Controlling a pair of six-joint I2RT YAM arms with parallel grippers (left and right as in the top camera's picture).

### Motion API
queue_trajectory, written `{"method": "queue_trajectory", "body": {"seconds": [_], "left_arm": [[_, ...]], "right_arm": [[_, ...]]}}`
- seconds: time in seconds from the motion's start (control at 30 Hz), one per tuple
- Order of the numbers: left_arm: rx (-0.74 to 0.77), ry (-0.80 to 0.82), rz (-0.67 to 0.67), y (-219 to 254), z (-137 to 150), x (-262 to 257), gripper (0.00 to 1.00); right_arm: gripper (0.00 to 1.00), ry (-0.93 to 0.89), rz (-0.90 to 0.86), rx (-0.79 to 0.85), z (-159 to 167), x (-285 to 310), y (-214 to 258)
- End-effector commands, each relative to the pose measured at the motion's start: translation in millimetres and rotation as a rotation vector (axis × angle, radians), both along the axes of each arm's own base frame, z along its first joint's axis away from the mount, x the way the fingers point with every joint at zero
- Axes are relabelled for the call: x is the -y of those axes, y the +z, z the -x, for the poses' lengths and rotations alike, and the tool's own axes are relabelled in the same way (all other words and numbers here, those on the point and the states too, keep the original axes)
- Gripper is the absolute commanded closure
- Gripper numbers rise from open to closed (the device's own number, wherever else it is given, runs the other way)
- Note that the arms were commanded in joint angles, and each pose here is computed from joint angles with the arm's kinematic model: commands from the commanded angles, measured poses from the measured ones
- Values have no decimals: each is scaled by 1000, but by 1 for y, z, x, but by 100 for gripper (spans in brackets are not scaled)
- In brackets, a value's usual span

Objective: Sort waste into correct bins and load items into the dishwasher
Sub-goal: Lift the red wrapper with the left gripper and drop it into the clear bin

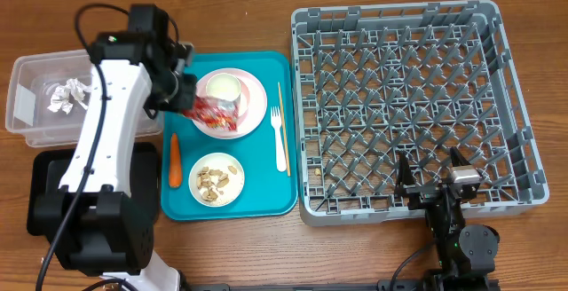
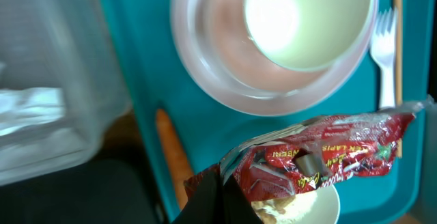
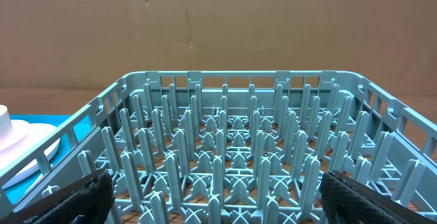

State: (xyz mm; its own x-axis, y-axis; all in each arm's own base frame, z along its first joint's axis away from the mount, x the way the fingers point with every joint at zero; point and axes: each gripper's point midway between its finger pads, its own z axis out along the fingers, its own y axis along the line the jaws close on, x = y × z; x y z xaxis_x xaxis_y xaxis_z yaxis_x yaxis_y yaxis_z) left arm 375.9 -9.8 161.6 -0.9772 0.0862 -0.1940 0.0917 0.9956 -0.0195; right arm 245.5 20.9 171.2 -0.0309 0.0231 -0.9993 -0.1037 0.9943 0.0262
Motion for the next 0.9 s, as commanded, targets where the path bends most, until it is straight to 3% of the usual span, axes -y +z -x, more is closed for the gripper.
{"method": "queue_trajectory", "body": {"seconds": [0.0,0.2,0.43,0.63,0.87], "left_arm": [[69,181,-92,21,-15,-37,96],[150,397,-77,28,-29,-84,96],[234,509,-77,27,-39,-131,96],[327,495,-102,24,-57,-151,96],[352,500,-250,-2,-58,-176,94]], "right_arm": [[0,0,4,5,0,0,-1],[0,0,4,5,0,0,-1],[0,0,4,5,0,0,-1],[0,0,4,5,0,0,-1],[0,0,4,5,0,0,-1]]}}
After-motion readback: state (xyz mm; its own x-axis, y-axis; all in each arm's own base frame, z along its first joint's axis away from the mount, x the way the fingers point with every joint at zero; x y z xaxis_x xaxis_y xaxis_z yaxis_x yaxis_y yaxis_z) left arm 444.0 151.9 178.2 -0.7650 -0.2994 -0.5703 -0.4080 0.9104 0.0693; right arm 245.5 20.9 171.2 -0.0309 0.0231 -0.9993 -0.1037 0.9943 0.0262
